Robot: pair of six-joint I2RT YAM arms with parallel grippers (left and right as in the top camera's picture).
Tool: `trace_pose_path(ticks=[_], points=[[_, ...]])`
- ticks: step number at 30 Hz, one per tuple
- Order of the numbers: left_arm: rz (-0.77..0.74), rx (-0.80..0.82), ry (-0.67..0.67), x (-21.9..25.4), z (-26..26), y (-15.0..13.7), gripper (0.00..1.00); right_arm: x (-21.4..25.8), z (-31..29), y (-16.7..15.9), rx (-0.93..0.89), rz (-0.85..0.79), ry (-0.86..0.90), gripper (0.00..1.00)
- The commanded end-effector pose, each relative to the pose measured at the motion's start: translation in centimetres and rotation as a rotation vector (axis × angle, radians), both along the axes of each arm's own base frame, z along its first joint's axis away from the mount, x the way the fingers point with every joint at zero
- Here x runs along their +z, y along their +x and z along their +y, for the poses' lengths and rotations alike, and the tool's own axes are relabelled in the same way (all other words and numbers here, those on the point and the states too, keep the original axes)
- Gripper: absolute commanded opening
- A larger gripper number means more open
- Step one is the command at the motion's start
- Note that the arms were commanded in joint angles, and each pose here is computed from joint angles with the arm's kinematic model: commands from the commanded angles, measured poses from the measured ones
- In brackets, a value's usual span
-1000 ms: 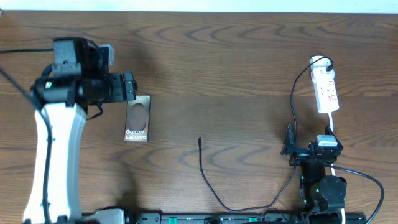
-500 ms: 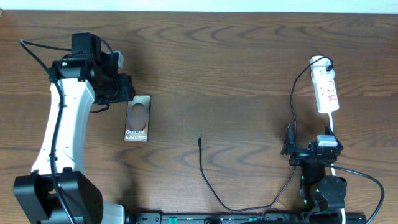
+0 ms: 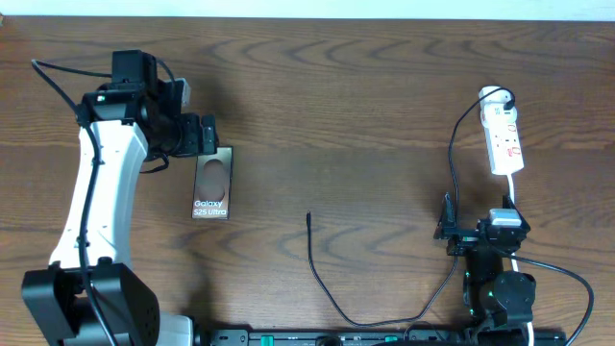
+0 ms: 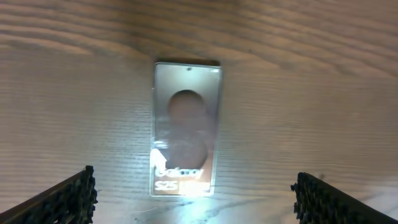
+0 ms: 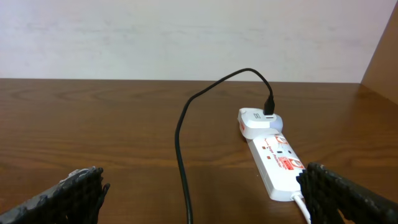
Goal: Plug charger to phone and switch on socket
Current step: 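Move the left gripper forward over the silver phone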
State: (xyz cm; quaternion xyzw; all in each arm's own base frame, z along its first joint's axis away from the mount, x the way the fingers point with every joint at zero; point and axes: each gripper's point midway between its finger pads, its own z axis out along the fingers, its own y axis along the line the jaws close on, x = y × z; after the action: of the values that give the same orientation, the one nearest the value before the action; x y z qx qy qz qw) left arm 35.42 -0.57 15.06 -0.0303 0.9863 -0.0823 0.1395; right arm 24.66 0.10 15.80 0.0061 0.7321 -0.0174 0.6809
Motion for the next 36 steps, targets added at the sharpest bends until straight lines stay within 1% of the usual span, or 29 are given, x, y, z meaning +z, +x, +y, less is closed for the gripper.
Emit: trace_pose_path(ticks=[1,7,19,29,31,33,36], points=[[0.032,-0.009,0.061,-0.9,0.2,0.0,0.98,-0.2,0.3,0.0,0.012,0.004,-0.008,0.99],[0.061,-0.019,0.079,-1.9,0.0,-0.1,0.98,-0.1,0.2,0.0,0.011,0.003,-0.008,0.99],[0.2,-0.017,0.071,-6.5,-0.1,-0.2,0.98,-0.2,0.2,0.0,0.011,0.004,-0.008,0.99],[0.265,-0.02,0.066,-8.8,-0.7,-0.4,0.98,-0.2,0.2,0.0,0.011,0.004,-0.008,0.99],[0.265,-0.033,0.078,-9.0,-1.1,-0.4,0.98,-0.2,0.3,0.0,0.012,0.004,-0.008,0.99],[0.262,-0.046,0.119,-9.3,-1.1,-0.4,0.98,-0.2,0.3,0.0,0.012,0.004,-0.008,0.99],[0.264,-0.033,0.157,-9.9,-1.2,-0.6,0.98,-0.2,0.3,0.0,0.012,0.004,-0.008,0.99]])
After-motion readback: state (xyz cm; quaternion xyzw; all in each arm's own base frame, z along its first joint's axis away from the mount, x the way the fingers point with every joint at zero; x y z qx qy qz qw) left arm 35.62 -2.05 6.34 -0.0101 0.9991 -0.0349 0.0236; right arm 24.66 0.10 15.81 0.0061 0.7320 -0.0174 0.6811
